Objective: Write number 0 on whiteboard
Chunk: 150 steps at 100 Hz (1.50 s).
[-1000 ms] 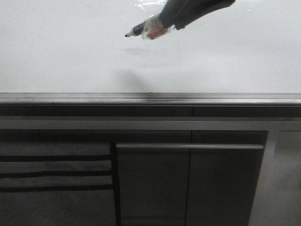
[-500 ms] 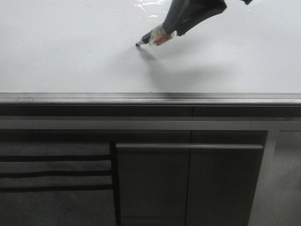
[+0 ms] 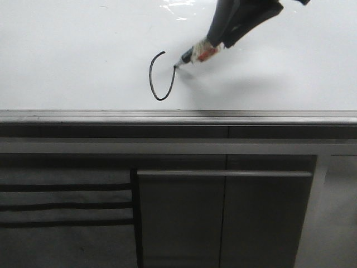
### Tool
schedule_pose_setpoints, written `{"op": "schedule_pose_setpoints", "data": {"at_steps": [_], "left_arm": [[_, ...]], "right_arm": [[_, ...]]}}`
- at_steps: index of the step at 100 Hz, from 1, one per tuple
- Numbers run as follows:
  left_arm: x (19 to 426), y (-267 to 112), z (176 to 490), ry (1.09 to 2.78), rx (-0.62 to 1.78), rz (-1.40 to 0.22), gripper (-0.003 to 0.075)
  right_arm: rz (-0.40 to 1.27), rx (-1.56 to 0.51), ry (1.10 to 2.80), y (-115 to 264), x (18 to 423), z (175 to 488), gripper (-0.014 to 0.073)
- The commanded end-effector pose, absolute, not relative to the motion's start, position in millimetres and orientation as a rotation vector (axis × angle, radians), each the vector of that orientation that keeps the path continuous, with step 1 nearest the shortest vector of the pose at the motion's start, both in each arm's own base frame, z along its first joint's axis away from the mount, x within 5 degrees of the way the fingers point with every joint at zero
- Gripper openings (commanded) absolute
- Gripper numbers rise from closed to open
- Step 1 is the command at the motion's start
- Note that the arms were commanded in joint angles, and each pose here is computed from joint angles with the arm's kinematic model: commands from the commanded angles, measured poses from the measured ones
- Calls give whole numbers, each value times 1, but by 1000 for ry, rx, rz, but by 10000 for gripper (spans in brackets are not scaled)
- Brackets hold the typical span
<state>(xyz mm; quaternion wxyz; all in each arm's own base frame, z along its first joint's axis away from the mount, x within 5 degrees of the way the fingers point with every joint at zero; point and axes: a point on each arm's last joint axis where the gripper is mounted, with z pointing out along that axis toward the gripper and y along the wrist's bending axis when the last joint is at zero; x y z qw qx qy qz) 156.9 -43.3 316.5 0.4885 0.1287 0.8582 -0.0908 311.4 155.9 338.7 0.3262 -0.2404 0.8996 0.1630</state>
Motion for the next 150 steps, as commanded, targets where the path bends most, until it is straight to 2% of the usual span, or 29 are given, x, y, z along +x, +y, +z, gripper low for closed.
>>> {"op": "schedule_pose_setpoints", "data": {"at_steps": [1,26,39,55,72,89,107,125,135,150], "left_arm": [[160,-43,331,1999,268,-235,313],[160,-43,331,1999,268,-235,312],[160,-43,331,2001,268,-235,313],[158,-45,328,2025,297,-243,313],[147,-75,332,1952,622,-326,313],[130,-114,333,1811,1000,-405,312],[124,-144,343,1710,1192,-441,313],[126,-170,342,1677,1371,-441,314],[134,-180,338,1686,1411,-416,314],[146,-191,333,1701,1444,-383,314]], "right_arm": [[423,-577,2203,153,311,369,-65],[489,-640,2223,173,300,364,-65],[524,-716,2220,182,272,362,-65],[512,-830,2105,180,234,362,-65],[424,-1097,1935,174,202,372,-65],[342,-1302,1822,171,190,376,-65],[238,-1680,1687,168,179,365,-65],[188,-1685,1593,170,182,369,-65],[163,-1756,1523,172,180,369,-65],[160,-1757,1510,173,179,369,-65]]}}
